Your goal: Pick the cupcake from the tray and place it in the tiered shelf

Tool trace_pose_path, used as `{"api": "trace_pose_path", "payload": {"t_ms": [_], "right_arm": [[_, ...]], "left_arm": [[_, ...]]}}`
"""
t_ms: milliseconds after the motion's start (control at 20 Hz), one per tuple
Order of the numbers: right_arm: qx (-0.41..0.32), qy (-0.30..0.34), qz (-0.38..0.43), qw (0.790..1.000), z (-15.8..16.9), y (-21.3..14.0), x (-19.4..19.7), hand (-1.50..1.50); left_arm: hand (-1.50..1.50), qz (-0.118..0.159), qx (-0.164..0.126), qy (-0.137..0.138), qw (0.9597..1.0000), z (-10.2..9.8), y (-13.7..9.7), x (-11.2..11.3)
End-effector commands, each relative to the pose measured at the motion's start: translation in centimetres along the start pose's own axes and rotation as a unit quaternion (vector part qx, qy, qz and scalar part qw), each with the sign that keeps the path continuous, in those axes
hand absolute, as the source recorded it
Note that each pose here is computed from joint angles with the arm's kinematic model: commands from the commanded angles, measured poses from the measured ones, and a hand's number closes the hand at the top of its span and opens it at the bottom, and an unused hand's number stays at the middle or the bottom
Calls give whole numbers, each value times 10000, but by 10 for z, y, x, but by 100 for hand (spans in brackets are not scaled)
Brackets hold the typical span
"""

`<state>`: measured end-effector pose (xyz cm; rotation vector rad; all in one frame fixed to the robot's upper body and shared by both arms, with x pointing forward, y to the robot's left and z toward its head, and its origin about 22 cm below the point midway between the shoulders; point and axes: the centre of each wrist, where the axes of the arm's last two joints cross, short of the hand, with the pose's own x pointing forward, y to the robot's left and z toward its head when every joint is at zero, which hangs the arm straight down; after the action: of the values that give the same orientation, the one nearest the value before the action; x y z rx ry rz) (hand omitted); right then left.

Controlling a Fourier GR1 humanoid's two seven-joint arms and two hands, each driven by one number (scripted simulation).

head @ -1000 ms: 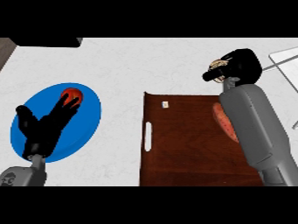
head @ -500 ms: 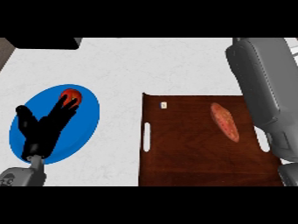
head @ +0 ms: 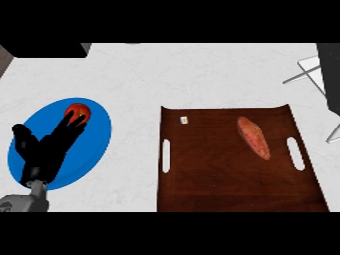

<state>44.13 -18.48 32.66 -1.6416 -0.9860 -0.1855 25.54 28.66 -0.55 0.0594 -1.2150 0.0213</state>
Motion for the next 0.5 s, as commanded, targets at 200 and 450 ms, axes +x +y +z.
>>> {"api": "trace_pose_path", "payload": {"t_ms": [200,450], "right_arm": [[-414,1181,104,9921,-48,-46,3,150],[-369,1141,189,9926,-84,-62,-14,150]], "left_arm": [[0,22,155,544,9984,5,9,-17],[0,-20,241,484,9985,5,12,-17]]}}
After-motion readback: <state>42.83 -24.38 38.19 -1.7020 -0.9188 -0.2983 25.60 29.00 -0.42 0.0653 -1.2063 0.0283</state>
